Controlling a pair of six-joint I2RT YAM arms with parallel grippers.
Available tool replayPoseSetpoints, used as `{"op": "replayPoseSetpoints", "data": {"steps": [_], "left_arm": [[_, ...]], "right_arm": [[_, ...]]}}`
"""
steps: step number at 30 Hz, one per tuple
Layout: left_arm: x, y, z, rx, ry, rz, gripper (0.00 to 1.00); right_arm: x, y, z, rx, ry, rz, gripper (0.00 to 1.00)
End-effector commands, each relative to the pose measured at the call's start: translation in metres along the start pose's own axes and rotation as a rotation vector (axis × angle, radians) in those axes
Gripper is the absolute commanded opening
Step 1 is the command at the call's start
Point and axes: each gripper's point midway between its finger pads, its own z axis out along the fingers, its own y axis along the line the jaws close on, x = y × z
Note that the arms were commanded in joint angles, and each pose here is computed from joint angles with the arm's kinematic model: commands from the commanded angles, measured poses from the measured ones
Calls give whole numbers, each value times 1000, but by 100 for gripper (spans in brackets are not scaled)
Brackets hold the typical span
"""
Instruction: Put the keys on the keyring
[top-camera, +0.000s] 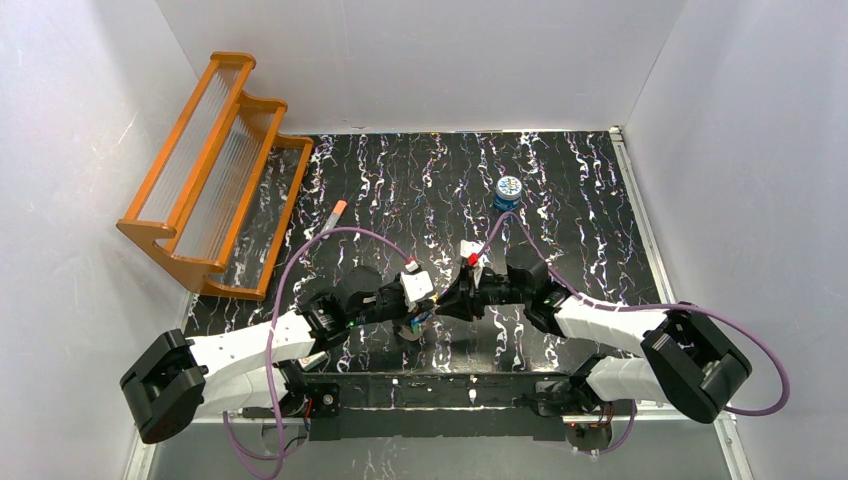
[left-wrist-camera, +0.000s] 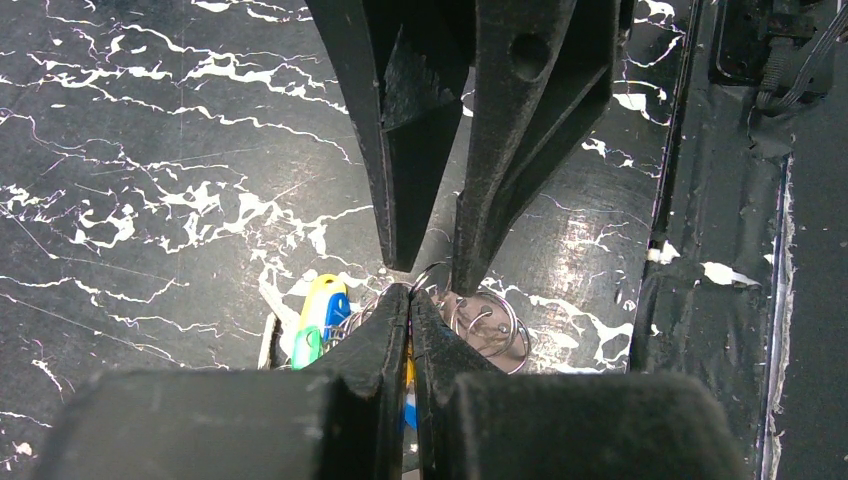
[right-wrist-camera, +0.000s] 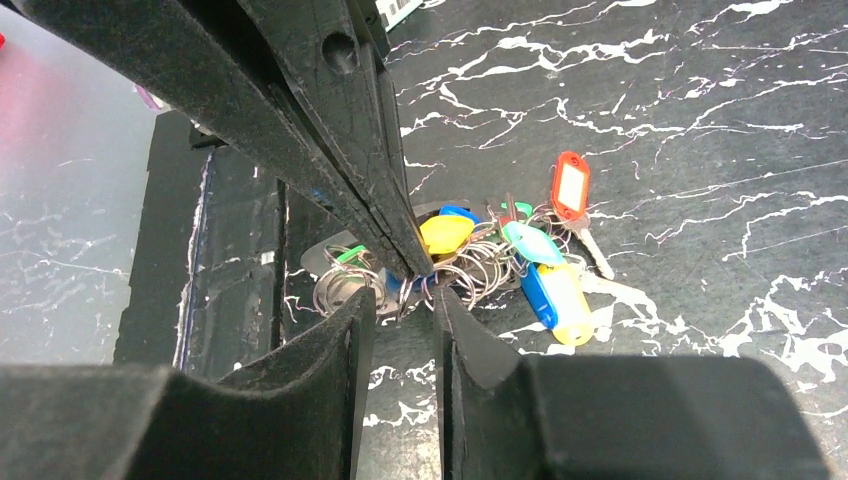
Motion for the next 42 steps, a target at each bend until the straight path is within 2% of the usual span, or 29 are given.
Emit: {"op": "replayPoseSetpoints", "data": {"steps": [1, 3, 4, 7, 8, 13, 17, 21, 27, 35, 42], "left_arm": [[-5, -3, 1, 15, -30, 4, 0], [-6, -4, 1, 17, -30, 5, 0], [-6, -4, 1, 17, -31, 5, 0], [-8, -3, 0, 15, -37, 8, 0], [-8, -4, 0, 15, -38, 10, 0], [-13, -3, -5, 5, -60, 14, 0], [-21, 6, -15, -66, -102, 1, 26], [-22, 9, -27, -113, -167, 2, 33], [-28, -9, -35, -40, -280, 40, 34], [-30, -31, -34, 82, -317, 71, 31], [-29, -34, -28, 110, -305, 79, 13]], "right_arm": [[-26, -3, 5, -11, -61, -46, 35], [-26, -4, 6, -13, -56, -47, 33], [-25, -5, 6, -13, -50, -46, 29], [-21, -5, 8, -19, -30, -45, 6], [-21, -5, 8, -20, -29, -46, 1], [-23, -4, 4, -6, -69, -76, 1], [-21, -1, -4, 15, -137, -130, 1], [-23, 10, -10, -8, -205, -185, 1], [-31, 24, -15, -63, -274, -247, 1], [-37, 40, -15, -162, -302, -284, 1], [-41, 43, -15, -181, -309, -280, 1]]}}
